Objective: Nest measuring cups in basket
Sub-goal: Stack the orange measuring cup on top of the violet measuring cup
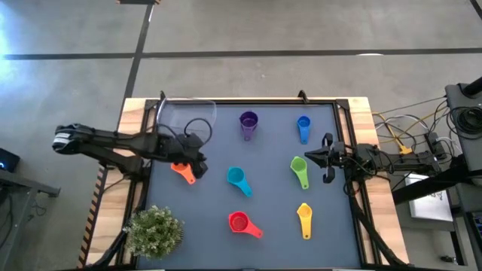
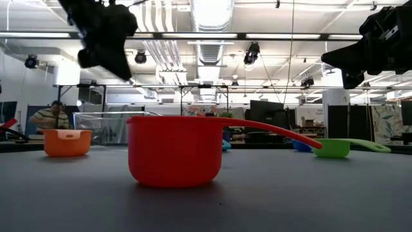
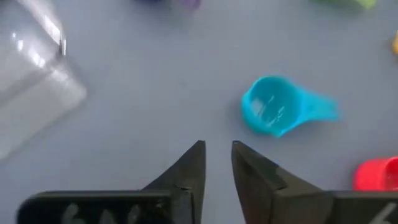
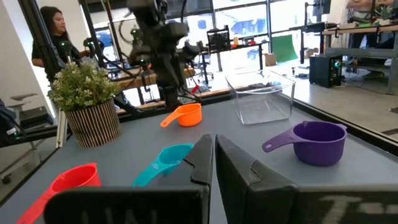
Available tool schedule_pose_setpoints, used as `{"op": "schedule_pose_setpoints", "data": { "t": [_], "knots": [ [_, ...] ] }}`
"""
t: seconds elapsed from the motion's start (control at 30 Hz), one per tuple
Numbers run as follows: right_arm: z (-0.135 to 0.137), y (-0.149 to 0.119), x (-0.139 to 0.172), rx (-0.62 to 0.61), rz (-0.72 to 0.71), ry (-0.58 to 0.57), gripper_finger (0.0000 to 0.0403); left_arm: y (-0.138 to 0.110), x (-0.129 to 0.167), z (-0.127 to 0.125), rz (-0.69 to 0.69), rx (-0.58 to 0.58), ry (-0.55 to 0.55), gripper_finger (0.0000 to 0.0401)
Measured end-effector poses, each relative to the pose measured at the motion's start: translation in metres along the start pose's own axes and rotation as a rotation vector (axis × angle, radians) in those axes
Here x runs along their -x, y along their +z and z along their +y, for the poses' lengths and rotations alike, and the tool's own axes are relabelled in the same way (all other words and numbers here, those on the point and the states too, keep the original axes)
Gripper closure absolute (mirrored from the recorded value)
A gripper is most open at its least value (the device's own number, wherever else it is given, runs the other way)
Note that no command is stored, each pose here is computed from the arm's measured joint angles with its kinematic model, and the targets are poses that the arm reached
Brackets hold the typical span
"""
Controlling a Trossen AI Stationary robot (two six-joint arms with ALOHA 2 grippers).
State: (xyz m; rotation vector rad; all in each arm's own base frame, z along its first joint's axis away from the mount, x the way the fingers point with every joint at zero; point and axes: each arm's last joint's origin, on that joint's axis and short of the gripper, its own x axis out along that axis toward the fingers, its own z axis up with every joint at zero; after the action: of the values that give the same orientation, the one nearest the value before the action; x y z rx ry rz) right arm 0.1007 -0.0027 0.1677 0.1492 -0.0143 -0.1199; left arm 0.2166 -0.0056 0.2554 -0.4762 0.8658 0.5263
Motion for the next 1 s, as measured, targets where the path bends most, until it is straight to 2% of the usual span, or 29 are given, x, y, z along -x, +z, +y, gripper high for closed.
{"op": "schedule_pose_setpoints", "data": {
  "t": [0.07, 0.23, 0.4, 0.53, 0.6, 1.0],
  "knots": [
    [0.000, 0.000, 0.000, 0.000, 0.000, 0.000, 0.0394, -0.007, -0.009, 0.002, 0.036, 0.025, 0.025, 0.0310],
    [0.000, 0.000, 0.000, 0.000, 0.000, 0.000, 0.0394, -0.018, -0.022, 0.006, 0.108, 0.173, 0.083, 0.0252],
    [0.000, 0.000, 0.000, 0.000, 0.001, 0.000, 0.0394, -0.028, -0.024, 0.013, 0.196, 0.305, 0.208, 0.0216],
    [0.000, 0.000, 0.000, 0.000, 0.000, 0.000, 0.0394, -0.038, -0.028, 0.020, 0.262, 0.424, 0.318, 0.0210],
    [0.000, 0.000, 0.000, 0.000, 0.000, 0.000, 0.0394, -0.042, -0.031, 0.020, 0.315, 0.453, 0.323, 0.0210],
    [0.000, 0.000, 0.000, 0.000, 0.000, 0.000, 0.0394, -0.043, -0.047, 0.015, 0.355, 0.450, 0.359, 0.0210]
  ]
}}
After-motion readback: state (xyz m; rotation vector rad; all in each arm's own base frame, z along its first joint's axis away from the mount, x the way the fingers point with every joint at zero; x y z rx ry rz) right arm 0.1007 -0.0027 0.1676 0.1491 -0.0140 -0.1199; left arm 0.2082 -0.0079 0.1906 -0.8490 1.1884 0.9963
